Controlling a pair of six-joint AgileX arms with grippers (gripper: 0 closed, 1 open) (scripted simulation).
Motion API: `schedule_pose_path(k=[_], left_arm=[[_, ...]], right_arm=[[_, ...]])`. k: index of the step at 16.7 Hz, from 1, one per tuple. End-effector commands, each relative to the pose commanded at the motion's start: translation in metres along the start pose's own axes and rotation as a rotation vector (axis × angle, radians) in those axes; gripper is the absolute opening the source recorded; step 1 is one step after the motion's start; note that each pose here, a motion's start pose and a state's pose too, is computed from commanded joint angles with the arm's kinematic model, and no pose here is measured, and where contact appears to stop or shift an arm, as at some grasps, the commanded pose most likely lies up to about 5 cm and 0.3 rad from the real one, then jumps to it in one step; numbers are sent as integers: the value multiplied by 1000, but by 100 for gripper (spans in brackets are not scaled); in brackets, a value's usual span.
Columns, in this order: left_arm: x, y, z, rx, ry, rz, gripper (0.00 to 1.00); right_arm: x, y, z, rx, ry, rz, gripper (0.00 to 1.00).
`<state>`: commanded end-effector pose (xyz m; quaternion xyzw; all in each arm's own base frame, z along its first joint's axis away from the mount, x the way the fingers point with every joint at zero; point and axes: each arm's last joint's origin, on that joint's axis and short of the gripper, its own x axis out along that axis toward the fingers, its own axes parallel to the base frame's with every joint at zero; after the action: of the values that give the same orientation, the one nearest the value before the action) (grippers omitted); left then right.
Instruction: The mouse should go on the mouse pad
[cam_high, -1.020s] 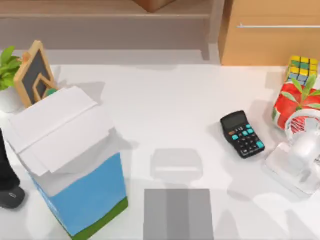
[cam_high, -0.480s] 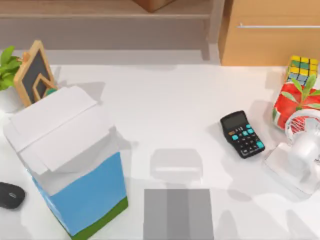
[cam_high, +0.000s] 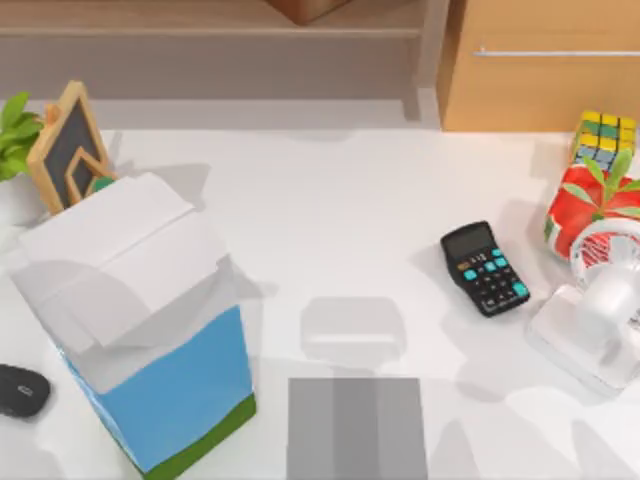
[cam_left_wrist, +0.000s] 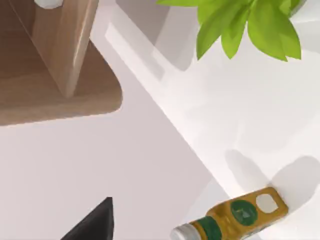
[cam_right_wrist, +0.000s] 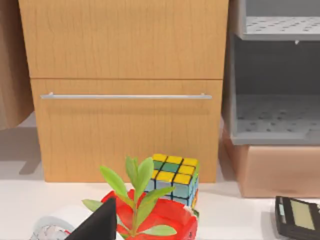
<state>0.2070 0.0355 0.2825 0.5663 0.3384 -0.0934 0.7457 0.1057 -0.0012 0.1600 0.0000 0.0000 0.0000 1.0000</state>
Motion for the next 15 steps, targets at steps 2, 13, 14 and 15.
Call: schedule_pose_path(k=[2, 13, 14, 15], left_arm=[[25, -2, 7, 248, 3, -237, 100], [79, -47, 28, 729, -211, -915, 100], [79, -47, 28, 729, -211, -915, 100], [79, -48, 27, 725, -206, -914, 100]], right_arm=[[0, 0, 0, 0, 0, 0, 100], [0, 0, 0, 0, 0, 0, 100], [0, 0, 0, 0, 0, 0, 100], [0, 0, 0, 0, 0, 0, 100]])
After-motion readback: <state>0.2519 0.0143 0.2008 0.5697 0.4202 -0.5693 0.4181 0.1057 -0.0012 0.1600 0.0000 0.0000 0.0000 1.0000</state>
